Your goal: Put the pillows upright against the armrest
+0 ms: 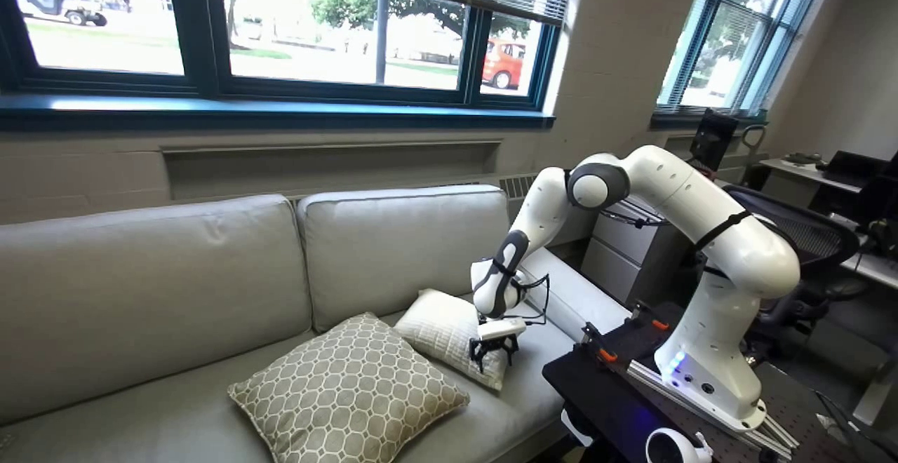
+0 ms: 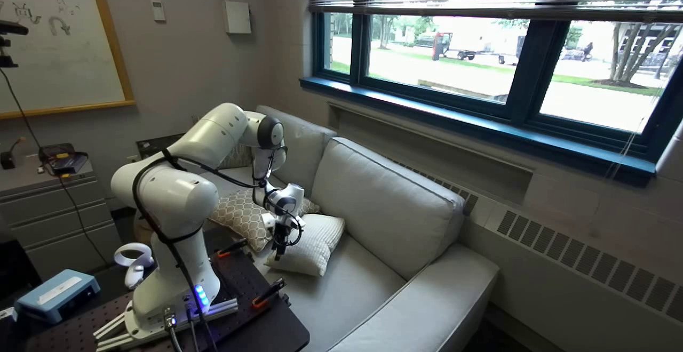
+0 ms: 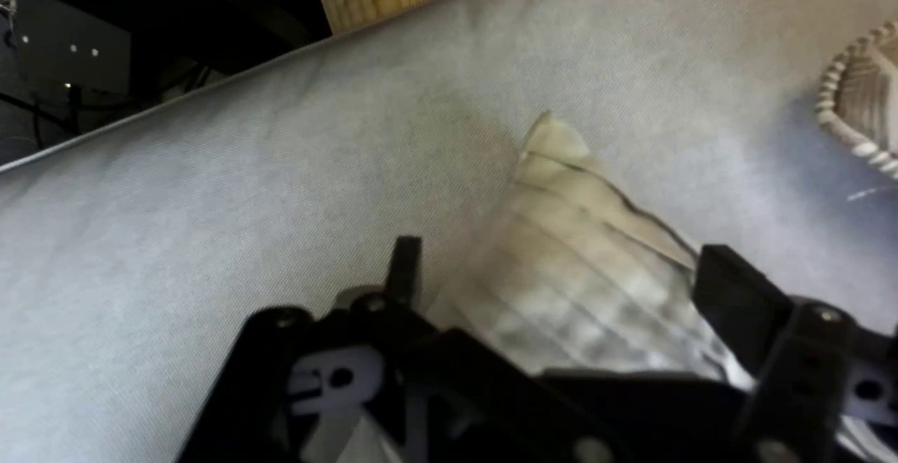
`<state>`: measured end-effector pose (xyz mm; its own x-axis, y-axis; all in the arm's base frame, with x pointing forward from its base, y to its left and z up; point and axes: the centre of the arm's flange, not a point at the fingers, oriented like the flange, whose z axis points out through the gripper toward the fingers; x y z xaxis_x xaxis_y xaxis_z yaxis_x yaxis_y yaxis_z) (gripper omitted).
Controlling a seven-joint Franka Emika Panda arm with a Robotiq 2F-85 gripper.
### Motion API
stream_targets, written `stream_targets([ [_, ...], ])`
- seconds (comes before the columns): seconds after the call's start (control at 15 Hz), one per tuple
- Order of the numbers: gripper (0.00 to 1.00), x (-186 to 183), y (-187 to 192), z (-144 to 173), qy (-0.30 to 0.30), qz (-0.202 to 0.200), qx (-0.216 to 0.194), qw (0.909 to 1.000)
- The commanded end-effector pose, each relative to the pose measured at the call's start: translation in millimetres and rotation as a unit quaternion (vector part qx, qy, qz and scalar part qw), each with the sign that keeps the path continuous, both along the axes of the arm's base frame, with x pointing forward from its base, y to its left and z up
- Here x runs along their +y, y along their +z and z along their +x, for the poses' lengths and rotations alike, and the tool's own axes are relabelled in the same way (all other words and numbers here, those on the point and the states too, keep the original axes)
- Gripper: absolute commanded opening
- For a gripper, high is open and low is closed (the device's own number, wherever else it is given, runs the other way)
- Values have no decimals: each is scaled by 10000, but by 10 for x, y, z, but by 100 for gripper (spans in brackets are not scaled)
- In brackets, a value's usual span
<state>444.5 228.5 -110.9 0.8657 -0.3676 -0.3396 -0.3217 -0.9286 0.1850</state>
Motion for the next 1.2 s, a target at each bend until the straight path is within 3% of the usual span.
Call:
stream_targets([
  [0.0,100,163,185,-263,219,-87,-152,9996],
  [0.33,100,16,88,-126,419,-551,-661,9954],
  [0.67,100,-151,-42,204,543,-929,-1480,9831],
  [1.07,100,427,-353,103,1056,-633,-1512,9808],
  [1.13,75,475,-406,90,1151,-676,-1499,9796],
])
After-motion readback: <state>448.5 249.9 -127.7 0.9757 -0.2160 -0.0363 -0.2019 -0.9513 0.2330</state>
